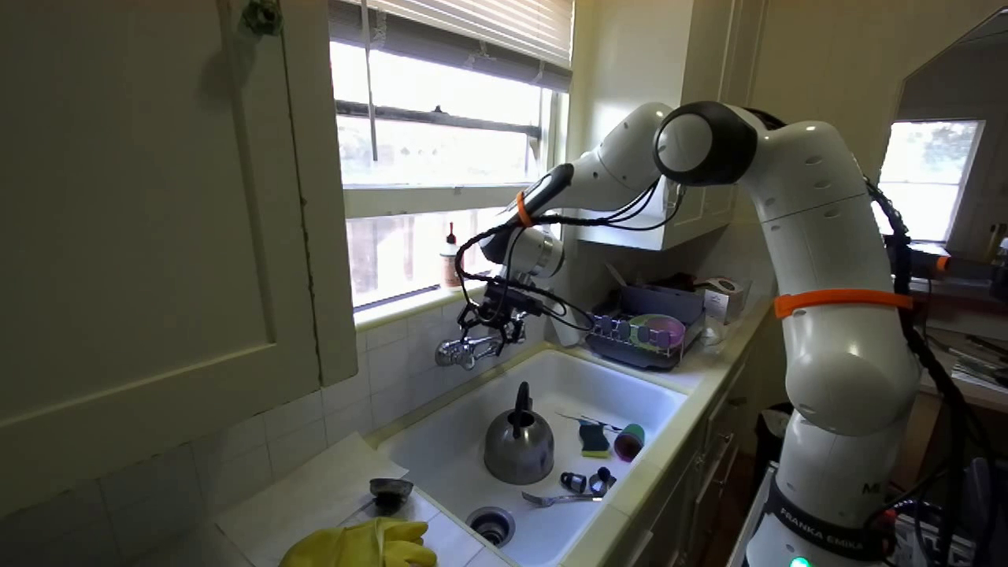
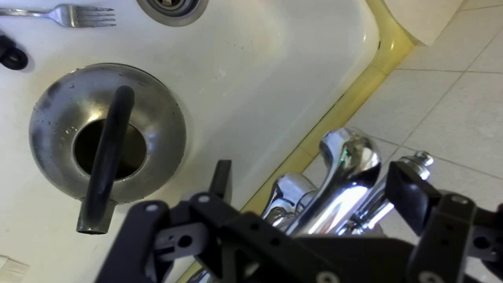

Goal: Move the kettle to the left, then move the tap faucet to the right, then move the kettle forward, then open and close the tap

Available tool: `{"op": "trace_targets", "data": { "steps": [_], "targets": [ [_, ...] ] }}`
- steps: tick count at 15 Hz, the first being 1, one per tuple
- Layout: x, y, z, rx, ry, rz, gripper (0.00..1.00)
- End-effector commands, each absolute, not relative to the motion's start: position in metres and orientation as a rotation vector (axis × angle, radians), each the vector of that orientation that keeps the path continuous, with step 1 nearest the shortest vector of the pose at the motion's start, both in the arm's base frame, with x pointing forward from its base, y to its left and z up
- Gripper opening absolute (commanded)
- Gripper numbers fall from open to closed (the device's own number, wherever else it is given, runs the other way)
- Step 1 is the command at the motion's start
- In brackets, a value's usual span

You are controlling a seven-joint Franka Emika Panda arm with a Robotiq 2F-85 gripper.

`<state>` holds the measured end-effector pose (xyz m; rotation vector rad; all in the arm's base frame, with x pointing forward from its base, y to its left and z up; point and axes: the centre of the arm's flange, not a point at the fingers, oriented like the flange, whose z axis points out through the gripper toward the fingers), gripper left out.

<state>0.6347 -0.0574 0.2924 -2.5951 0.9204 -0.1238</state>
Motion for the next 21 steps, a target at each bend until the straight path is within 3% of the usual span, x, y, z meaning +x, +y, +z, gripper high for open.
{"op": "trace_targets", "data": {
  "steps": [1, 21],
  "targets": [
    [0.641, -0.060, 0.285, -2.622, 0.962, -0.132, 1.00],
    [0.606, -0.117, 0.279, -2.878, 1.004, -0.079, 1.00]
  ]
}}
